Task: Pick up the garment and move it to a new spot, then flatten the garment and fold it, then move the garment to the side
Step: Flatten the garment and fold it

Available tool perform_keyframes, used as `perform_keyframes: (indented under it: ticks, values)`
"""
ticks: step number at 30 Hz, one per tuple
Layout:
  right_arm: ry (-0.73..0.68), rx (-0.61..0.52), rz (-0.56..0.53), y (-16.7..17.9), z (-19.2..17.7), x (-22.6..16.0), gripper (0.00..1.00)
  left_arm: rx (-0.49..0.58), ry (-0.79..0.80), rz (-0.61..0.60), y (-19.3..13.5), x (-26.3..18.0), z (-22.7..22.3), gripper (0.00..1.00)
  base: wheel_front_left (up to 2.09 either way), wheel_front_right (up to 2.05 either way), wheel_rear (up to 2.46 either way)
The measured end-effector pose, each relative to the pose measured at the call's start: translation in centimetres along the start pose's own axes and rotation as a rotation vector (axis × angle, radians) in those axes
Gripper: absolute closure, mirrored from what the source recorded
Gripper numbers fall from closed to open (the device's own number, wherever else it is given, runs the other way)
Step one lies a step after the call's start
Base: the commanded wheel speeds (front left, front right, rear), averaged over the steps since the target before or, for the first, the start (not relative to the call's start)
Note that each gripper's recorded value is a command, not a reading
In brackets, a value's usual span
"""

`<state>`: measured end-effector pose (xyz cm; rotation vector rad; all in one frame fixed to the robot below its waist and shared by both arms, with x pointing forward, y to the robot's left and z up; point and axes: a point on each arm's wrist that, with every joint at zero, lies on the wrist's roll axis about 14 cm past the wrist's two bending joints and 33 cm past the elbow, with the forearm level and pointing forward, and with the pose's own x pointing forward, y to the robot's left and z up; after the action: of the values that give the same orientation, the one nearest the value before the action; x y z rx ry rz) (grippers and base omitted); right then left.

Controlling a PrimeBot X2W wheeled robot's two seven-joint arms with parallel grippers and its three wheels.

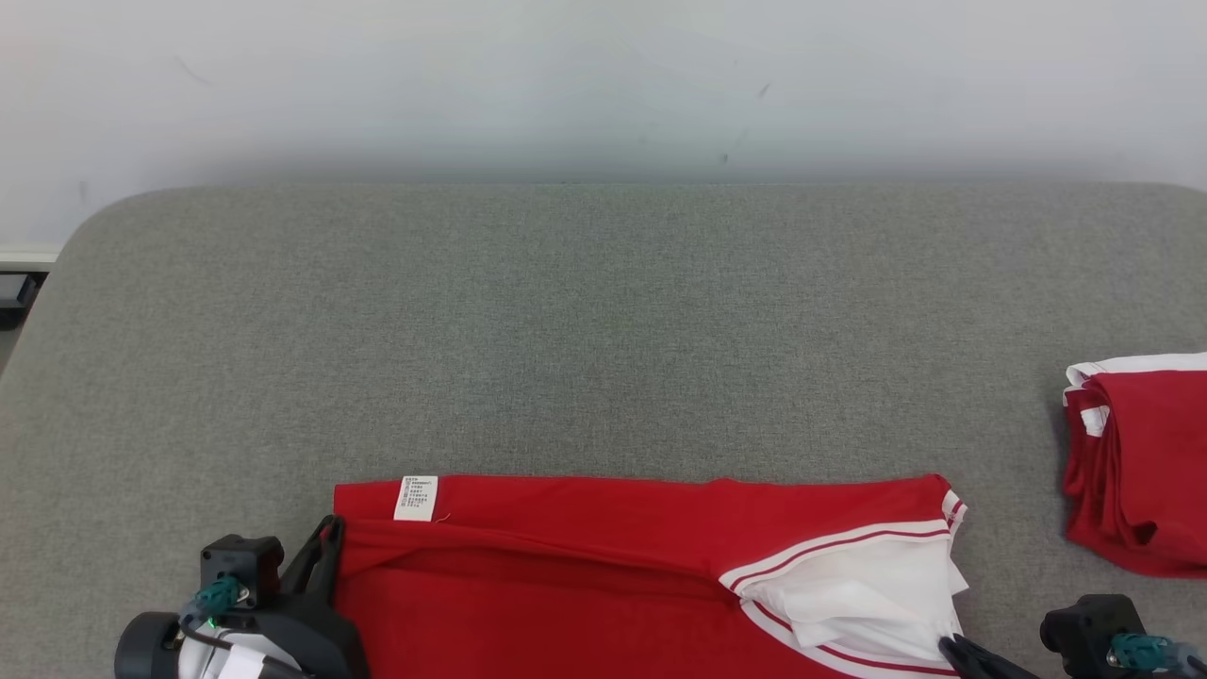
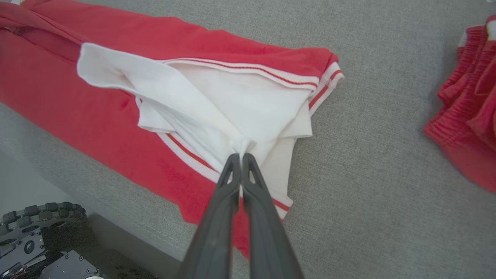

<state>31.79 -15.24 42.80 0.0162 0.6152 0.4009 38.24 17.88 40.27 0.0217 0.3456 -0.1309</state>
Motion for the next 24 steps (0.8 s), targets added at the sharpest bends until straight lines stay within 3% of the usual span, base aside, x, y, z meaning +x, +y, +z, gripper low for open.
perform_keyframes:
  ticks: [1,2,3,4,5,6,7,8,9,16,24]
  values:
    - [0.003,0.002,0.0,0.0,0.0,0.0,1.0,0.001,0.002,0.001,0.1,0.0,0.0,0.54,0.0,0.0,0.0]
    - [0.005,0.004,0.002,0.1,0.0,0.0,1.0,0.003,0.006,0.004,0.2,-0.1,-0.1,0.36,0.0,0.0,0.0]
    - [0.017,0.003,0.005,0.1,-0.2,0.0,1.0,0.004,0.007,0.007,0.3,-0.1,-0.1,0.47,0.0,0.0,0.0]
    - [0.025,0.001,0.005,0.1,-0.4,0.0,1.0,0.005,0.01,0.011,0.4,-0.1,-0.2,0.47,0.0,0.0,0.0]
    - [0.03,0.0,0.006,0.1,-0.4,0.0,1.0,0.006,0.011,0.017,0.6,-0.2,-0.2,0.38,0.0,0.0,0.0]
    - [0.035,-0.001,0.005,0.1,-0.5,-0.1,1.0,0.005,0.013,0.02,0.6,-0.2,-0.2,0.07,0.0,0.0,0.0]
    - [0.035,-0.001,0.004,0.1,-0.5,-0.1,0.65,0.006,0.017,0.021,0.7,-0.2,-0.3,0.0,0.0,0.0,0.0]
    - [0.039,-0.002,0.004,0.0,-0.6,-0.1,0.18,0.006,0.02,0.022,0.7,-0.3,-0.4,0.0,0.0,0.0,0.0]
    - [0.049,-0.001,-0.001,0.0,-0.8,-0.1,0.0,0.007,0.021,0.031,0.9,-0.3,-0.4,0.0,0.0,0.0,0.0]
    - [0.137,0.016,-0.04,-0.7,-3.1,-0.8,0.0,0.005,0.031,0.095,2.6,-1.2,-1.0,0.0,0.0,0.0,0.0]
    - [0.075,0.038,-0.137,-2.5,-1.8,-1.6,0.0,-0.018,-0.071,0.169,4.3,-2.3,1.2,0.0,0.0,0.0,0.0]
